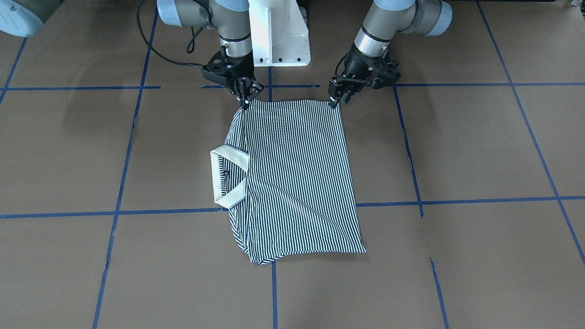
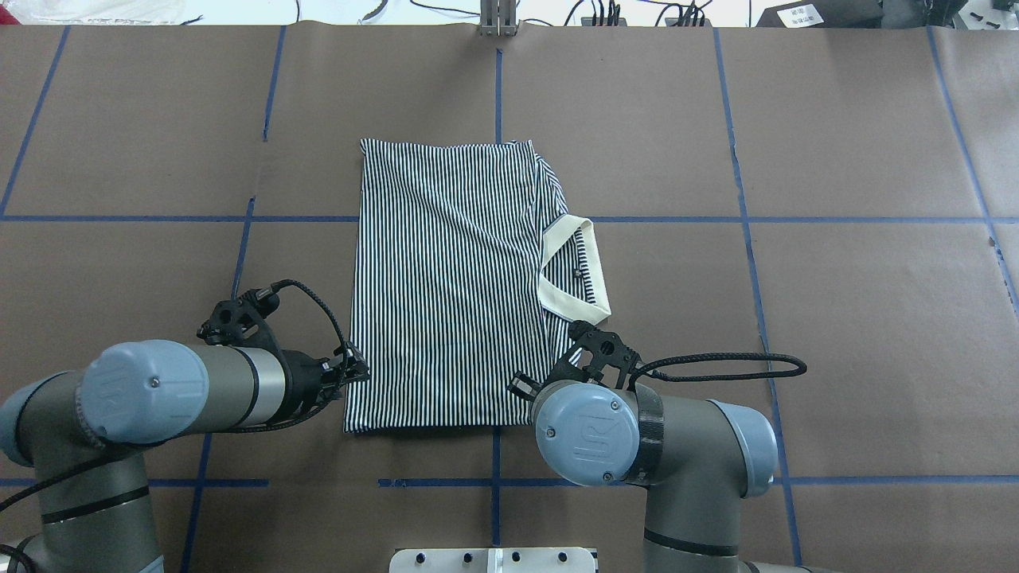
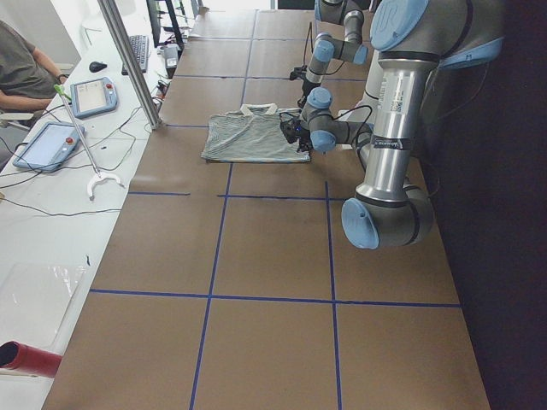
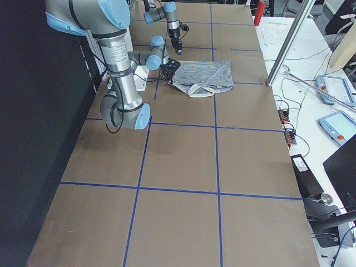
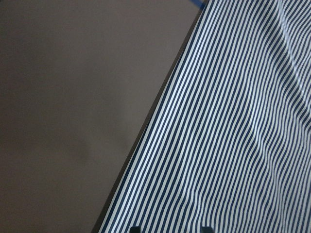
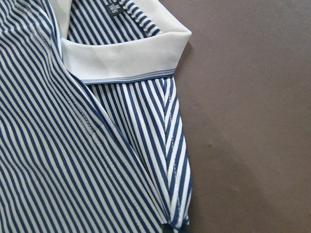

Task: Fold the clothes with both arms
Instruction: 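Lower the left gripper to the shirt's near corner beside the right gripper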

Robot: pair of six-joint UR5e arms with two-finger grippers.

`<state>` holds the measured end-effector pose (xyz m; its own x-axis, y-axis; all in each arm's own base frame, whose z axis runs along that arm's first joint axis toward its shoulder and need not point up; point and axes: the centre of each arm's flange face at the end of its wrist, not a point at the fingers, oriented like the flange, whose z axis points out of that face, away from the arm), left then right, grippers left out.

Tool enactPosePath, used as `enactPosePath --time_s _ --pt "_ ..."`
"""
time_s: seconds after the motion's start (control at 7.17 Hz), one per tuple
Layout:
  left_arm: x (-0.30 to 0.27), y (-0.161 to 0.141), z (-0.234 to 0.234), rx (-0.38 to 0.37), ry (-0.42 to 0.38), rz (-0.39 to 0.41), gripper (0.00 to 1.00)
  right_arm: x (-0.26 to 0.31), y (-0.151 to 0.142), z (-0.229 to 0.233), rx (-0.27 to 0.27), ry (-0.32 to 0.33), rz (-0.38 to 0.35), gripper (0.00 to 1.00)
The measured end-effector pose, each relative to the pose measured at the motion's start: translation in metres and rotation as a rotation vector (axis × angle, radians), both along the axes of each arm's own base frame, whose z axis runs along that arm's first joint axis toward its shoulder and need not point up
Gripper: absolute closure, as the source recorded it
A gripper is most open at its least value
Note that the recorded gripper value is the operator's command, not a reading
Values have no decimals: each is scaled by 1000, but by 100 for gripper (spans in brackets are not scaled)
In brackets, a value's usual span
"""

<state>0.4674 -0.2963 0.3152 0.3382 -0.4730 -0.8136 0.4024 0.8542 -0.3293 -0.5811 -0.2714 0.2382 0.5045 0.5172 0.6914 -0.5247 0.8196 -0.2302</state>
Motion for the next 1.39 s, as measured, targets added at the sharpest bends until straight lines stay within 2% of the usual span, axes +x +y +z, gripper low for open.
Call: enactPosePath --time_s 0.42,0.84,0.98,1.12,1.25,1.39 --pt "25 24 18 -30 -33 27 49 0 0 -1 0 -1 0 100" --pt "33 34 26 -46 -59 41 49 0 0 -1 0 -2 0 100" --pt "34 35 27 -50 -69 41 51 0 0 -1 0 -2 0 100" --pt "34 35 29 -53 -75 41 71 0 0 -1 0 -2 0 100" --pt "35 35 30 -54 -79 41 100 0 0 -2 0 -2 0 100" --pt "35 34 30 -54 -80 40 100 1 0 -1 0 -2 1 100"
